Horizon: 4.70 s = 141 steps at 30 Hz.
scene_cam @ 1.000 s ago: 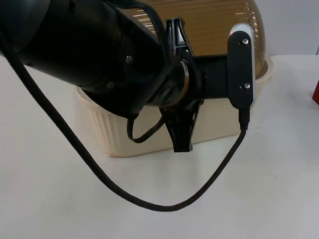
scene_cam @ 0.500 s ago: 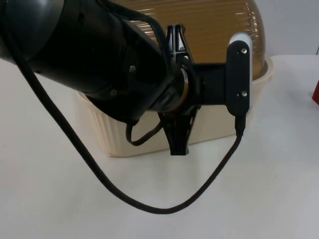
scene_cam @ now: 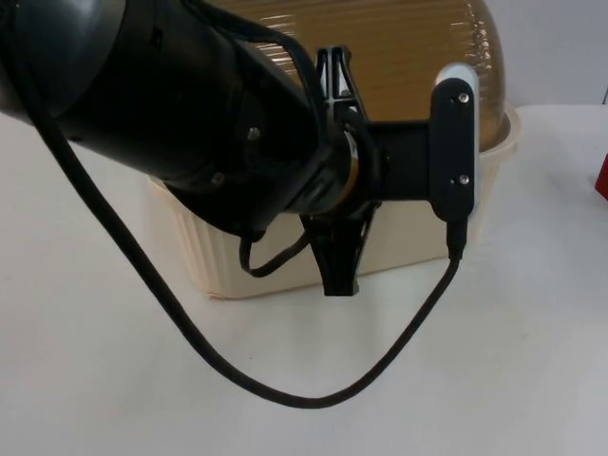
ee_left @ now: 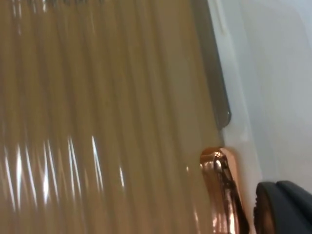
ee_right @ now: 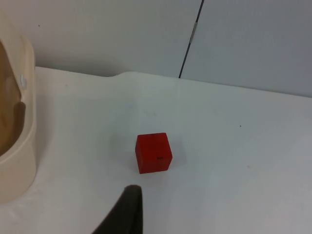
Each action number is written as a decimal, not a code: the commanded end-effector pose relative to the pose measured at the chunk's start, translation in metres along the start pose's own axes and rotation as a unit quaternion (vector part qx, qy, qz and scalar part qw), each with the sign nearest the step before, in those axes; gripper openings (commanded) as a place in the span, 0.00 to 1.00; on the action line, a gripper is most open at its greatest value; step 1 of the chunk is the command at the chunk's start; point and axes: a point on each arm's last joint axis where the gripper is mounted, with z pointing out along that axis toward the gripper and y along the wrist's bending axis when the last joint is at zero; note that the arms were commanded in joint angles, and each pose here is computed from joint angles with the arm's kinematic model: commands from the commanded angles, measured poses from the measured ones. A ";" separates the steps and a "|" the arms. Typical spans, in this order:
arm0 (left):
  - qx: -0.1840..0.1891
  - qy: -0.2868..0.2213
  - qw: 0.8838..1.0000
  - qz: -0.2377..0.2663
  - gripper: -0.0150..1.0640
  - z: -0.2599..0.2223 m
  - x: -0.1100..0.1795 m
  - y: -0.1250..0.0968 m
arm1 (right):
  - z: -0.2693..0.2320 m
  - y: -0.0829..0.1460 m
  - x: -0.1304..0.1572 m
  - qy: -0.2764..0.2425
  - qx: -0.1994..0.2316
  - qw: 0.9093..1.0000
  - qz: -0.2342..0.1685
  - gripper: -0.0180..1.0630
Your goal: Open the box lid with the left hand, place the block into the box with the right hand, then close the box lid with the left hand.
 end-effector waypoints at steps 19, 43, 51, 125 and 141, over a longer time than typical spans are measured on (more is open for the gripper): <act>-0.053 0.027 0.998 -0.025 0.01 0.002 0.002 0.023 | -0.002 -0.001 -0.003 -0.008 0.003 1.000 0.000 0.99; -0.134 0.027 0.987 -0.089 0.01 0.008 0.018 0.100 | -0.002 -0.001 -0.003 -0.008 0.003 1.000 0.000 0.99; -0.138 0.036 0.985 -0.095 0.01 0.010 0.026 0.104 | -0.002 -0.001 -0.003 -0.008 0.003 1.000 0.000 0.99; -0.147 0.023 0.742 -0.654 0.01 -0.137 0.173 0.177 | -0.002 0.001 -0.004 -0.010 -0.007 1.000 0.018 0.99; -0.045 0.014 0.727 -0.686 0.01 -0.124 0.190 0.168 | -0.002 0.001 -0.005 -0.016 -0.007 1.000 0.018 0.99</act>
